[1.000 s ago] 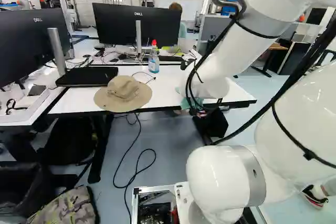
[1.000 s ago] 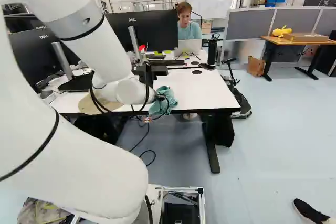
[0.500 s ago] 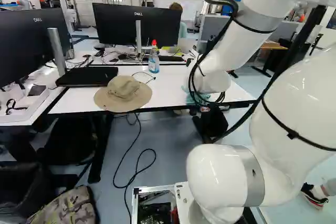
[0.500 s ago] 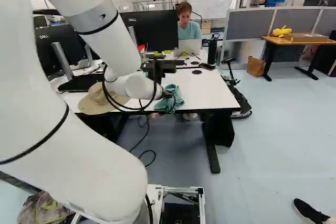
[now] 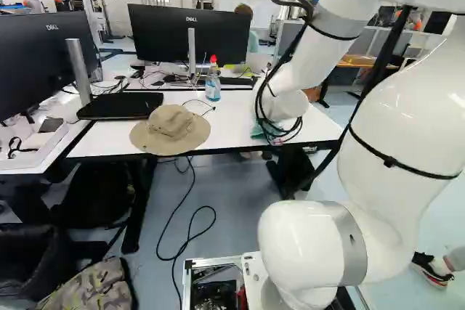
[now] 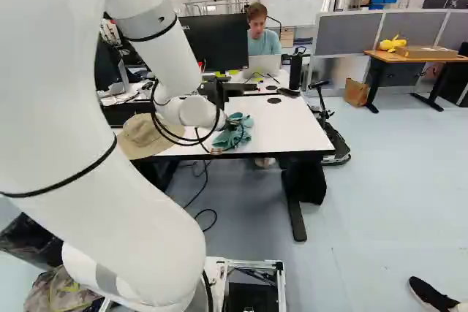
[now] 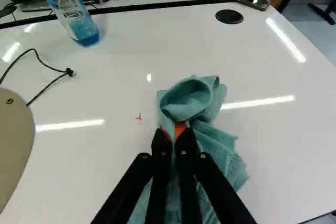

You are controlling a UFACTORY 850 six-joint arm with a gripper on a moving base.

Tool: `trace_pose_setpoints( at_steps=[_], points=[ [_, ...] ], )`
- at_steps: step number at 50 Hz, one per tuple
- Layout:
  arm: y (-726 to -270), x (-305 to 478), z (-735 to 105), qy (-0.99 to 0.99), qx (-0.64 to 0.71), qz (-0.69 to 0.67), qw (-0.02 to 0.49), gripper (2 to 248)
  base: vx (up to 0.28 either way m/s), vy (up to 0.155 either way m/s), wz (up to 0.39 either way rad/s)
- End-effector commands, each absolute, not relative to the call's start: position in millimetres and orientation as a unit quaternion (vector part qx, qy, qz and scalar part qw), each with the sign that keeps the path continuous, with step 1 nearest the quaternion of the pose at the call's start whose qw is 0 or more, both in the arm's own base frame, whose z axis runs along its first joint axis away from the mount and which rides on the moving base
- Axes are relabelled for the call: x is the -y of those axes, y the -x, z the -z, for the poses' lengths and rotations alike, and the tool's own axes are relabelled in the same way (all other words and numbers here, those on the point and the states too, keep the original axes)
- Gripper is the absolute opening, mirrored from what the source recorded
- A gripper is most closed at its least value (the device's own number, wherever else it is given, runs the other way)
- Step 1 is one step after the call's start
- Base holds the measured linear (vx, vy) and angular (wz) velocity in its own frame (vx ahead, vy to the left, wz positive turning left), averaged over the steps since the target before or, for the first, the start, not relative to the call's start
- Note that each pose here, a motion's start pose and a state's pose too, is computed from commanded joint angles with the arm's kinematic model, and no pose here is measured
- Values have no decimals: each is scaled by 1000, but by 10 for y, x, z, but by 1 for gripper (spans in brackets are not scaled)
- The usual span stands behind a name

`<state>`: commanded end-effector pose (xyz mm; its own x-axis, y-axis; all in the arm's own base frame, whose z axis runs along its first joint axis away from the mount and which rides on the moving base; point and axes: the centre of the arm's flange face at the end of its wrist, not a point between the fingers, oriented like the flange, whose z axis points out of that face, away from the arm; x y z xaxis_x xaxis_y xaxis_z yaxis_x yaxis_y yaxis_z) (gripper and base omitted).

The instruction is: Clean the table with the green towel

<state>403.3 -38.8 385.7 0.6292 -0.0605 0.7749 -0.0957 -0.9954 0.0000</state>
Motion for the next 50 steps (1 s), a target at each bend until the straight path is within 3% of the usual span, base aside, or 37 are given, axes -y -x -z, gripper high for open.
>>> trace_pose_setpoints(
  at_steps=[50],
  points=[
    [-4156, -327, -3939, -898, -35, -438, -17, 25, 0, 0, 0]
  ],
)
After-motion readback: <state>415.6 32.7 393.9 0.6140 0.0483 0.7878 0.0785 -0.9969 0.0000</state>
